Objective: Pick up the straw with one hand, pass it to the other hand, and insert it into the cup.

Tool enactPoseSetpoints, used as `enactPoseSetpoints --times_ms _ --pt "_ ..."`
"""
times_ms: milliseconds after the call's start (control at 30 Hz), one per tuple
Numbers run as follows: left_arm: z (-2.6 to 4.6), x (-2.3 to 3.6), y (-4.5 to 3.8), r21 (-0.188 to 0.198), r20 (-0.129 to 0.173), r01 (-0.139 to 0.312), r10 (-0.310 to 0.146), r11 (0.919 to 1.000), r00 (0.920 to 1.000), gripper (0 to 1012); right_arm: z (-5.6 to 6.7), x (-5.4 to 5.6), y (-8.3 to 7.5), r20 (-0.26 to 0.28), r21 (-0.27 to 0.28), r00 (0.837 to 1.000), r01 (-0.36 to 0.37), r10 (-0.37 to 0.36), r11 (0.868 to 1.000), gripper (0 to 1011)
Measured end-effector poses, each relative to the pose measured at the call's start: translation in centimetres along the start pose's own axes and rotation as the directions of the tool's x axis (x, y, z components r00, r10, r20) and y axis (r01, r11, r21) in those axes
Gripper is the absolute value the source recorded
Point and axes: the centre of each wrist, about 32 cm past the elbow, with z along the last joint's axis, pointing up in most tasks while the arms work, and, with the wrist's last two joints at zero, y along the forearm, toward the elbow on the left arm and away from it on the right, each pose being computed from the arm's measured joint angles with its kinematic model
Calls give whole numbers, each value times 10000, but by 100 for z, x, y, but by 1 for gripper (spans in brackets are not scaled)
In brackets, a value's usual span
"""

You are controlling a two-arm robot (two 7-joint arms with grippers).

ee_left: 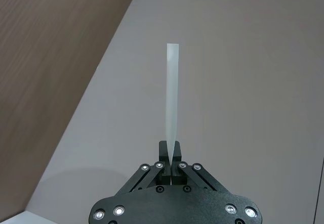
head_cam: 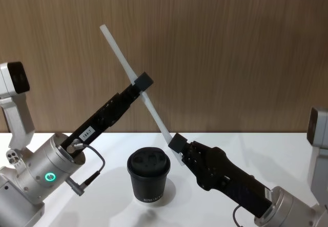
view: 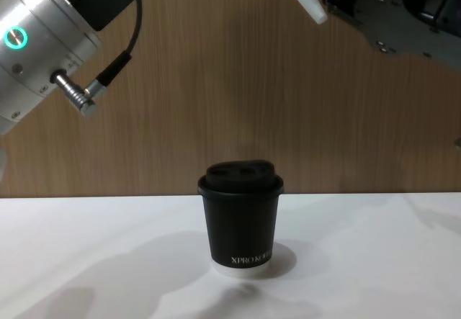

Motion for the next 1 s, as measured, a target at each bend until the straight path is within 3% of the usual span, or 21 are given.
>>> enactPoseSetpoints --times_ms 200,567,800,1000 --pt "4 0 3 -58 10 -45 45 10000 10000 5 0 0 -1 0 -2 10000 2 -2 10000 76" --pt "14 -7 8 -65 166 -153 154 9999 9997 5 0 0 -1 -1 -2 10000 2 -2 10000 433" --pt "64 -36 10 209 782 -394 376 9990 9962 5 0 0 0 -1 -2 10000 2 -2 10000 652" --pt "135 -81 12 615 1584 -761 655 9952 9852 5 0 0 0 -2 -2 10000 1 -1 10000 824"
